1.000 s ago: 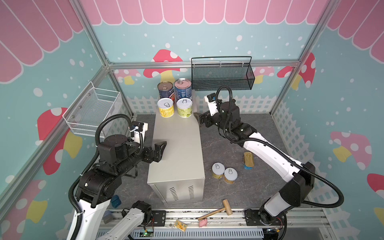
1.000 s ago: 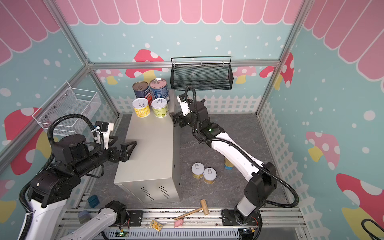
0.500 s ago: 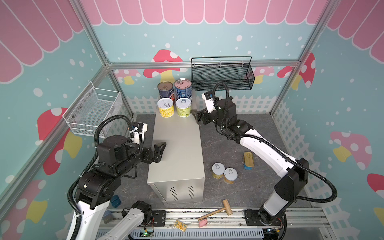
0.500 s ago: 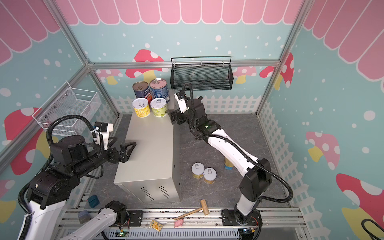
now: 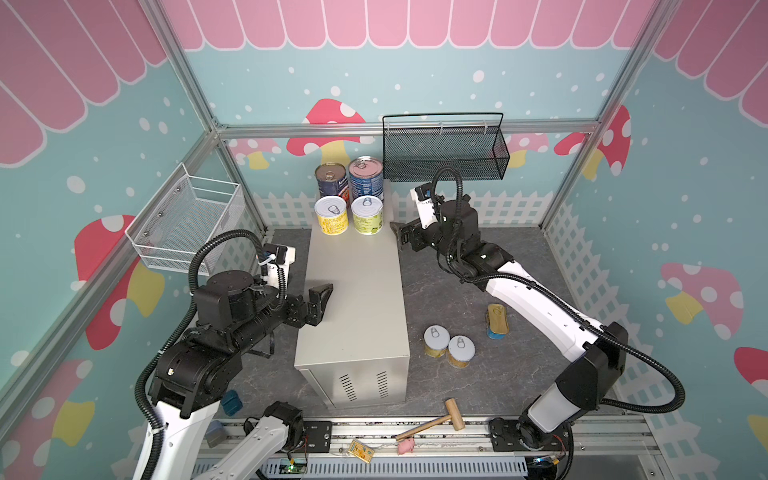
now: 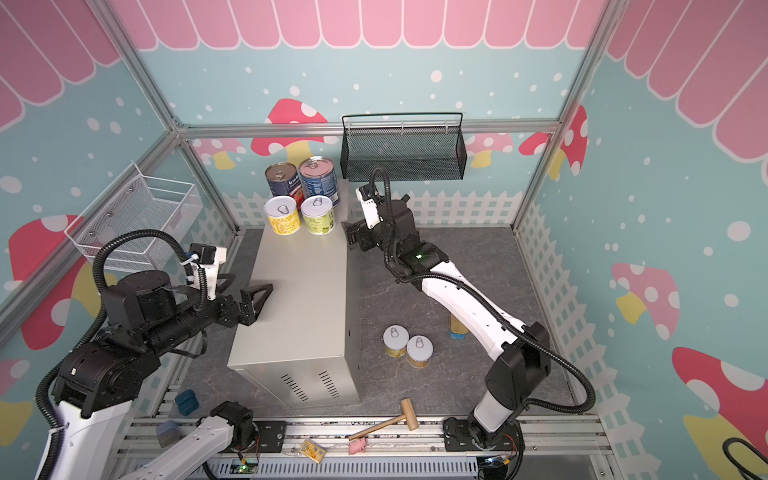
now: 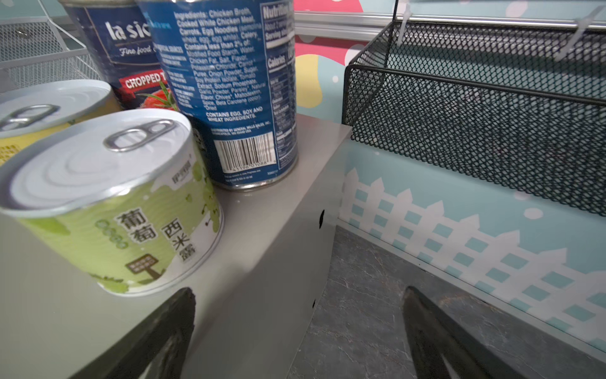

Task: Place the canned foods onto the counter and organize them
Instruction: 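Open the right gripper and lift it away from the counter cans, then lower the right gripper toward the floor cans while the left arm swings over the counter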

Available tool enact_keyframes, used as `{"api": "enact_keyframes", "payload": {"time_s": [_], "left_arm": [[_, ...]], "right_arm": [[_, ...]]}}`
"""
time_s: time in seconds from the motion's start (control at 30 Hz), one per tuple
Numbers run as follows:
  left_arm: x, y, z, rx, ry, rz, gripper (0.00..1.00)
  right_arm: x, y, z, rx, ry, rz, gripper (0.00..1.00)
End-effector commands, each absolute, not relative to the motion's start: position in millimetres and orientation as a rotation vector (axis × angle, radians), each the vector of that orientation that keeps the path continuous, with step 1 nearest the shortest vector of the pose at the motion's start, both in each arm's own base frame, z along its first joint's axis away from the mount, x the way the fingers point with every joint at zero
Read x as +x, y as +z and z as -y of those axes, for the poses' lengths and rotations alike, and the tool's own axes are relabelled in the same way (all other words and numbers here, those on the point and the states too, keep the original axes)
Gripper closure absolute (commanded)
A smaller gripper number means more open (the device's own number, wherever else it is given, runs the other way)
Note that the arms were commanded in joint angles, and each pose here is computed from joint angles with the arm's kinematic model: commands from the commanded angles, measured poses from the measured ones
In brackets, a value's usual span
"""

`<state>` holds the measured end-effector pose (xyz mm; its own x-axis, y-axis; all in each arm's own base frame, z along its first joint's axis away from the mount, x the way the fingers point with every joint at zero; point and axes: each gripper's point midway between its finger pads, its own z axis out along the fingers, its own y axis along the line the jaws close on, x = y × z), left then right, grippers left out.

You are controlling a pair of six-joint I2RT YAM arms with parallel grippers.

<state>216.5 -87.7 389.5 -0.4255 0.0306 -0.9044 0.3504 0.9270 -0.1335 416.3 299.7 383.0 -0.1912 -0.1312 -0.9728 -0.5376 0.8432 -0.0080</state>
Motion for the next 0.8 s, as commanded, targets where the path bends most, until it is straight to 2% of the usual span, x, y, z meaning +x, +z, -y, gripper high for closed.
{"api": "enact_keyframes", "payload": {"time_s": [0.0,0.17,0.37,0.53,0.77], "left_arm": [[213,397,91,0.299,-0.378,-1.982,0.01],[212,405,92,0.293,-0.393,-1.981,0.01],[205,416,96,0.316,-0.432,-1.977,0.01],[198,422,120,0.399,-0.584,-2.029,0.01],[194,431,155,0.484,-0.687,-2.05,0.01]], "right_arm": [[409,392,-267,-0.437,0.295,-1.776,0.01],[394,363,-237,-0.392,0.198,-1.914,0.0],[358,318,-217,-0.404,0.215,-2.028,0.01],[328,280,-202,-0.396,0.25,-2.127,0.01],[297,228,-163,-0.165,0.236,-2.234,0.01]]}}
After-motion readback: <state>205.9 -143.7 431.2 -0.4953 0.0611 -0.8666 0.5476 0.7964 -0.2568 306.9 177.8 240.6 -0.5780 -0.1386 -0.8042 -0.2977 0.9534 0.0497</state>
